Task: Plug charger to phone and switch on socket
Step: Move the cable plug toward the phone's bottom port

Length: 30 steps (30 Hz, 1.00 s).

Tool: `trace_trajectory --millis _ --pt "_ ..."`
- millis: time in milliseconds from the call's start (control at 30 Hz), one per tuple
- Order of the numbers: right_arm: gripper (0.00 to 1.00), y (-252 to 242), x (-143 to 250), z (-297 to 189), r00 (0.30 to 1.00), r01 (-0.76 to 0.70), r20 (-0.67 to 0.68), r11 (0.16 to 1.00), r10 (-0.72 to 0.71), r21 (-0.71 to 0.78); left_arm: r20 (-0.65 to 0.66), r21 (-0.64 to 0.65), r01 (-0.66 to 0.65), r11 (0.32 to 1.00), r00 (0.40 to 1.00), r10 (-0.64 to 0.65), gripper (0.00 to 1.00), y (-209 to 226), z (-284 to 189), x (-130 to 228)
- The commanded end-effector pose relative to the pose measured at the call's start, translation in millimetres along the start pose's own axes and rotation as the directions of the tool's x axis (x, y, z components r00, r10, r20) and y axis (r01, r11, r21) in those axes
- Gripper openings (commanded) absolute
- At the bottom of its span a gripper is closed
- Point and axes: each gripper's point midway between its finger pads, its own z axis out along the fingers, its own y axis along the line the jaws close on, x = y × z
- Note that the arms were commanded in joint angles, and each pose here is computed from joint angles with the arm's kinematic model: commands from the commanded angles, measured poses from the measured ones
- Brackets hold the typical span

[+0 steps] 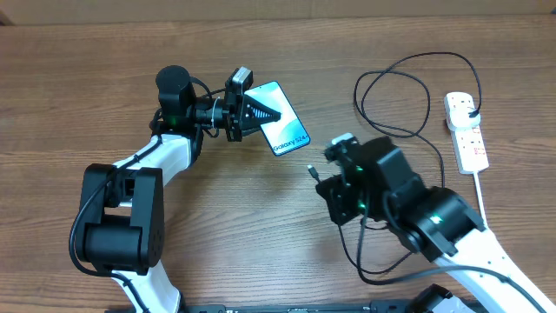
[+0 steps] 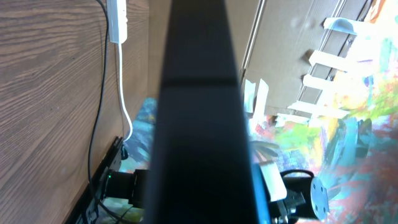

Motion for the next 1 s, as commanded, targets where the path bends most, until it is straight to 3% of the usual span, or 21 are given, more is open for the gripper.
trace_trajectory --millis 0,200,967 --pt "0.04 5 -7 12 0.997 0.081 0.009 0.997 -0.081 0.013 -0.019 0.000 -0.051 0.999 0.999 0.051 0.04 -7 0 -1" --pt "0.04 7 -17 13 0.995 0.087 0.043 0.996 -0.087 0.012 -0.019 0.001 -0.111 0.994 0.994 0.111 0.04 -7 0 -1" --pt "0.04 4 -38 10 0.987 0.094 0.126 0.994 -0.099 0.050 -0.019 0.001 -0.109 0.994 0.994 0.108 0.04 -7 0 -1"
